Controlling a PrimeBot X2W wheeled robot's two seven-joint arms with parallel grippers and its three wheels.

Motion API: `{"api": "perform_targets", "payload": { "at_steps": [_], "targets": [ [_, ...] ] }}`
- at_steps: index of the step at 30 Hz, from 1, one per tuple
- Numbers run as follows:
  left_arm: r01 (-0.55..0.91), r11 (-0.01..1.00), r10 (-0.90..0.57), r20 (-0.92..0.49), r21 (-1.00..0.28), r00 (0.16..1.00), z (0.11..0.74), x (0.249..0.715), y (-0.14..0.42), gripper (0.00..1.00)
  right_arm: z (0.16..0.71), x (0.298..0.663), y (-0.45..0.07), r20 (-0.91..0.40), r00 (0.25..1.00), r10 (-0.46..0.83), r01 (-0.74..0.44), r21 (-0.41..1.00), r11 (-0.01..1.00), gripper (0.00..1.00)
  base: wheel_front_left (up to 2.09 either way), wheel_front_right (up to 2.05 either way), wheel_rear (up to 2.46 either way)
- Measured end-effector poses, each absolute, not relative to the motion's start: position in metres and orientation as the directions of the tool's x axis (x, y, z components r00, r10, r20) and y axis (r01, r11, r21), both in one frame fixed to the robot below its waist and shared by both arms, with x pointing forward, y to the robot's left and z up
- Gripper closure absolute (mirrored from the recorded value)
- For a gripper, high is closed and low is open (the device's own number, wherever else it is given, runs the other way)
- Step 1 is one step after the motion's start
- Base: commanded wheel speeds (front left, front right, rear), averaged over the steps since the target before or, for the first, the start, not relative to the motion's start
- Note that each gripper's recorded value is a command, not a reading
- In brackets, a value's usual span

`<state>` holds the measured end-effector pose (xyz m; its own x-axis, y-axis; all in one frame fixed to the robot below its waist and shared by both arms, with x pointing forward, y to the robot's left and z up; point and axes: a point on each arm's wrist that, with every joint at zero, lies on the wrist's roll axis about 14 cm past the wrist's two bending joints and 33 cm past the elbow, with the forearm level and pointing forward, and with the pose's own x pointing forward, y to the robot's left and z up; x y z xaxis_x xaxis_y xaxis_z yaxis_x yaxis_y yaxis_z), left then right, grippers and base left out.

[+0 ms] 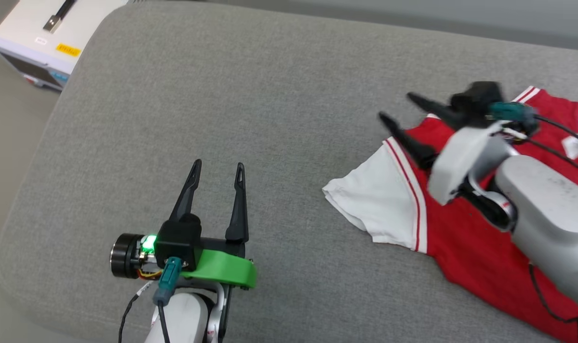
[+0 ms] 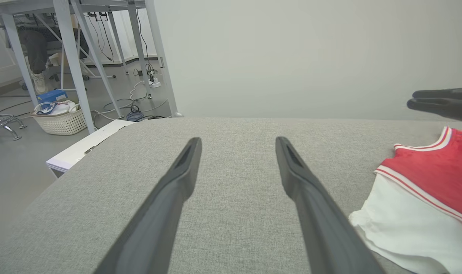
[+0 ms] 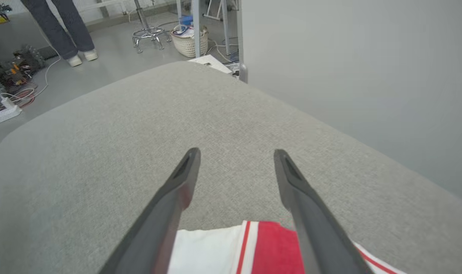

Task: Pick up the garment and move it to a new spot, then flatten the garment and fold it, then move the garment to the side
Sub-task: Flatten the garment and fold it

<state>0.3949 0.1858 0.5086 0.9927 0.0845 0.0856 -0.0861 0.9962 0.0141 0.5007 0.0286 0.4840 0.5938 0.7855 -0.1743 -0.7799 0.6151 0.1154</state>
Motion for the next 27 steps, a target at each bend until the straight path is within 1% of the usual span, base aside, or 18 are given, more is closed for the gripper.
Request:
{"api": "perform_targets", "payload": {
  "at_steps": [2, 5, 8, 10, 13, 17, 20, 24, 27],
  "targets": [
    [-0.076, 0.997, 0.074, 0.094, 0.015, 0.993, 0.511, 0.394, 0.184, 0.00, 0.498, 0.509, 0.004, -0.095, 0.664, 0.742, -0.737, 0.086, 0.670, 0.00, 0.00, 0.00, 0.00],
    [-0.050, 0.999, 0.048, 0.114, 0.016, 0.992, 0.517, 0.396, 0.180, 0.00, 0.506, 0.513, -0.036, -0.042, 0.751, 0.659, -0.657, 0.052, 0.752, 0.00, 0.00, 0.00, 0.00],
    [-0.028, 0.999, 0.024, 0.139, 0.026, 0.990, 0.525, 0.399, 0.178, 0.00, 0.510, 0.508, -0.070, -0.011, 0.815, 0.579, -0.578, 0.020, 0.815, 0.00, 0.00, 0.00, 0.00],
    [-0.008, 0.999, 0.003, 0.156, 0.032, 0.988, 0.530, 0.402, 0.175, 0.00, 0.523, 0.503, -0.092, 0.048, 0.858, 0.512, -0.513, 0.021, 0.858, 0.00, 0.00, 0.00, 0.00],
    [0.027, 0.999, -0.034, 0.180, 0.042, 0.983, 0.539, 0.406, 0.171, 0.00, 0.543, 0.487, -0.116, 0.141, 0.896, 0.421, -0.427, 0.009, 0.904, 0.00, 0.00, 0.00, 0.00],
    [0.093, 0.992, -0.110, 0.232, 0.086, 0.967, 0.558, 0.415, 0.162, 0.00, 0.551, 0.456, -0.145, 0.203, 0.934, 0.296, -0.306, 0.022, 0.952, 0.00, 0.00, 0.00, 0.00],
    [0.146, 0.983, -0.171, 0.258, 0.116, 0.951, 0.570, 0.424, 0.154, 0.00, 0.554, 0.435, -0.159, 0.225, 0.947, 0.228, -0.240, 0.027, 0.971, 0.00, 0.00, 0.00, 0.00],
    [0.217, 0.966, -0.248, 0.281, 0.138, 0.927, 0.584, 0.437, 0.143, 0.00, 0.553, 0.414, -0.169, 0.225, 0.956, 0.187, -0.192, 0.002, 0.981, 0.00, 0.00, 0.00, 0.00],
    [0.280, 0.953, -0.301, 0.247, 0.117, 0.921, 0.578, 0.448, 0.134, 0.00, 0.545, 0.402, -0.174, 0.203, 0.967, 0.153, -0.161, 0.025, 0.987, 0.00, 0.00, 0.00, 0.00]
  ]
}}
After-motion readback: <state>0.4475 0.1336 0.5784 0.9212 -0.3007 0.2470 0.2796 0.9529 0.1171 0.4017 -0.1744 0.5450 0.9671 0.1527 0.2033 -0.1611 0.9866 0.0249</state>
